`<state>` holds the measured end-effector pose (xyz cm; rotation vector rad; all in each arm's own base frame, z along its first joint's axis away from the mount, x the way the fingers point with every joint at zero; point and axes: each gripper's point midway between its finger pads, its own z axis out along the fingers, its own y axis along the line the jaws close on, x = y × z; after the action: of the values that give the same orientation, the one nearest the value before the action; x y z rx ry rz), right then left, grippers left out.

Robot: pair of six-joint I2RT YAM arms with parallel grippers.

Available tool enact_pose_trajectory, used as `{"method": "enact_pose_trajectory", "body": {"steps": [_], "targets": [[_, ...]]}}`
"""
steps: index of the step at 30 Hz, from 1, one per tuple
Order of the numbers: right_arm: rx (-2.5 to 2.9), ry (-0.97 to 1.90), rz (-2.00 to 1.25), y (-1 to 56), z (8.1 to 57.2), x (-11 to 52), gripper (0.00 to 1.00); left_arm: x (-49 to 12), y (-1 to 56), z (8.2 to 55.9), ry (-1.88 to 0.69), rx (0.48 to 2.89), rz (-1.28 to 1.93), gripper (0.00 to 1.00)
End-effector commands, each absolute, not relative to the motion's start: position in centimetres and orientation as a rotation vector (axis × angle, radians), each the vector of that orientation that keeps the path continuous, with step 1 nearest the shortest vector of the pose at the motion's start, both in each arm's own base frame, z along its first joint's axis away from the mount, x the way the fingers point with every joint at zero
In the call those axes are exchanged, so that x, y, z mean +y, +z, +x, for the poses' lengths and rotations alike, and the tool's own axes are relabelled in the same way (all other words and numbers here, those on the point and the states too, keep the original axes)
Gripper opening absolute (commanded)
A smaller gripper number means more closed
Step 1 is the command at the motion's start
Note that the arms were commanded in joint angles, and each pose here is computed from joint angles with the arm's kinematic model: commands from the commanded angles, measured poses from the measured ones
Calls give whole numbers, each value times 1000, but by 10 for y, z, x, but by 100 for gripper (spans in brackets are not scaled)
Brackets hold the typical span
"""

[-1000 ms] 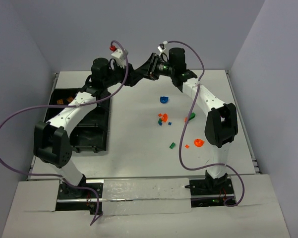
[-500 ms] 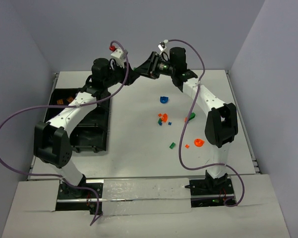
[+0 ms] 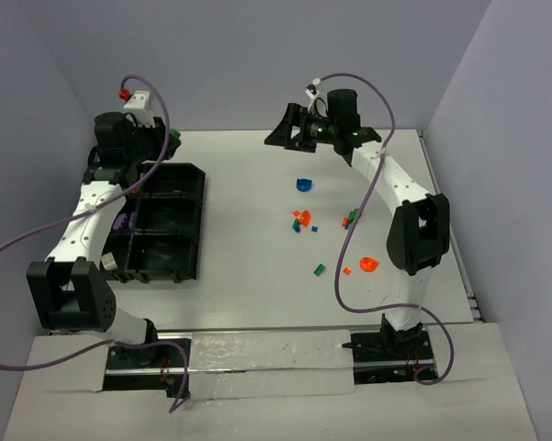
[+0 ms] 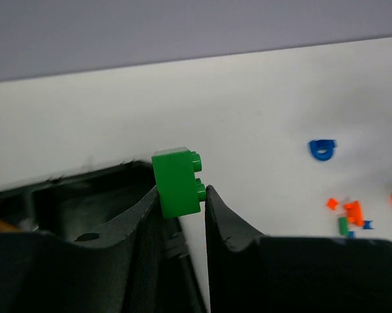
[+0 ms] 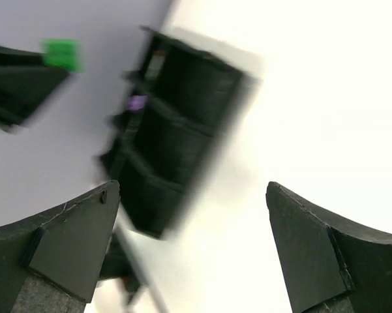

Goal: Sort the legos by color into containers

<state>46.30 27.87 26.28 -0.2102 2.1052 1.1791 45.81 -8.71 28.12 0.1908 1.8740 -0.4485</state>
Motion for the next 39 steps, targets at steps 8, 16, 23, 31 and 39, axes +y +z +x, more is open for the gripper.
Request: {"method": "enact_pose_trajectory", "body": {"steps": [8, 16, 23, 31, 39], "targets": [[2313, 458, -419, 203, 449, 156, 93, -21, 202, 442, -243, 2219, 89, 4], [2441, 312, -282, 168, 433, 85, 87, -20, 173, 465, -260, 2297, 62, 13], [2598, 212, -294, 127, 408, 50, 84, -14, 151, 482, -226, 2353, 62, 27], [2741, 114, -336, 90, 391, 31, 84, -14, 136, 478, -226, 2396, 57, 42], [2822, 150, -284, 72, 384, 36, 81, -12, 134, 475, -216, 2394, 53, 48]]}}
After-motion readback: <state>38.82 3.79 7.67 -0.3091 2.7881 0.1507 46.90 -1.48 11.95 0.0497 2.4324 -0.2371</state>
